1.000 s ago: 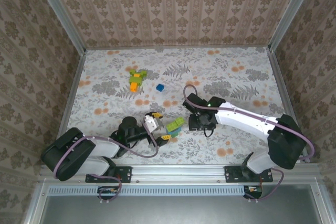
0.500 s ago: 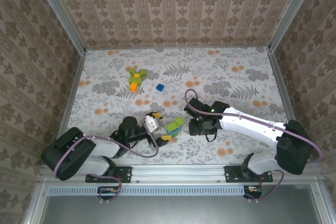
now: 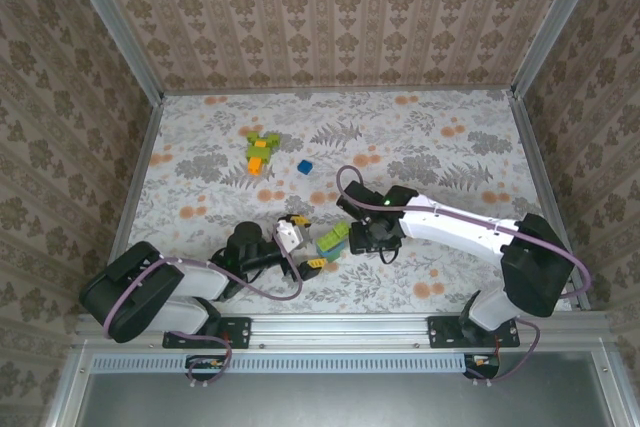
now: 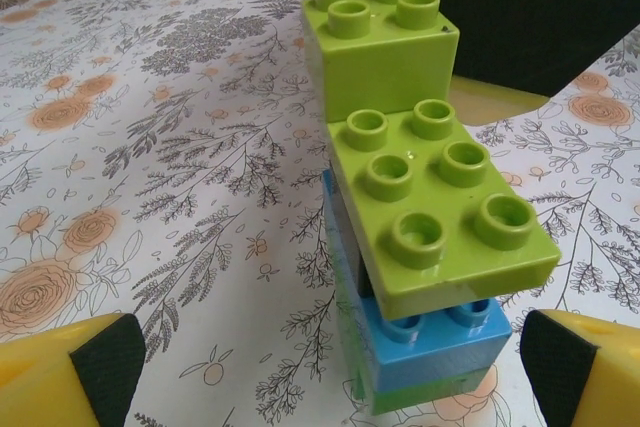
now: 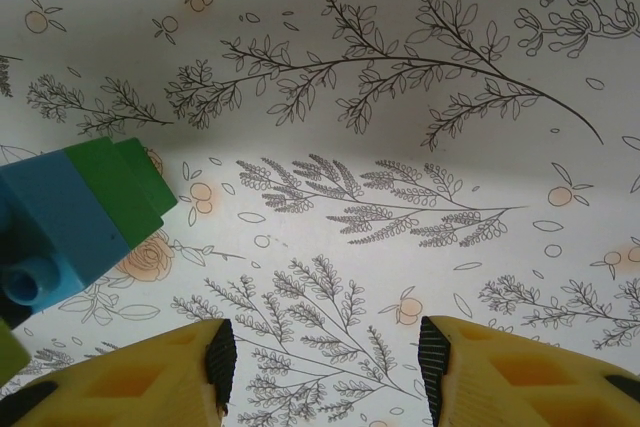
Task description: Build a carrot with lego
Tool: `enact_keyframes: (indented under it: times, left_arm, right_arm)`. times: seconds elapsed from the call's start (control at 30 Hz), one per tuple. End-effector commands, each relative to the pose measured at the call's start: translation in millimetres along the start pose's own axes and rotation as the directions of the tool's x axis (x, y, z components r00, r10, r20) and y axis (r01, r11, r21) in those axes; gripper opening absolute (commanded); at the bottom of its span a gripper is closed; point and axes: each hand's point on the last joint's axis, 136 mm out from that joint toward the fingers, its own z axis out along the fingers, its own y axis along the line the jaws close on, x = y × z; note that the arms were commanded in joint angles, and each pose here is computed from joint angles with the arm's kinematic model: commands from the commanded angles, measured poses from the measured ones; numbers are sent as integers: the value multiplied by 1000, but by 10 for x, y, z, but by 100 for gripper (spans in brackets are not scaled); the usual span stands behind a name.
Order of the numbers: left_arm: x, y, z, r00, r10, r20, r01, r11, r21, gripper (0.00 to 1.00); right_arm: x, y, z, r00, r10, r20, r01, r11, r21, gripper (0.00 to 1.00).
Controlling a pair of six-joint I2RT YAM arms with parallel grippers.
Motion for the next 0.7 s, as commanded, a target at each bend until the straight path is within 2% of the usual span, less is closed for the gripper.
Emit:
enact_keyframes:
  times: [0.0,0.67]
  left_arm:
    - [-50,-22,21,1000,-2,13,1,1000,25,100]
    - [-47,-22,32,1000,1,11,-1,1000,28,100]
  right_arm:
    - [-62,21,4,1000,-14,1,14,1000,11,54]
    - [-471,-9,123,1000,-19,9,19,999,42,54]
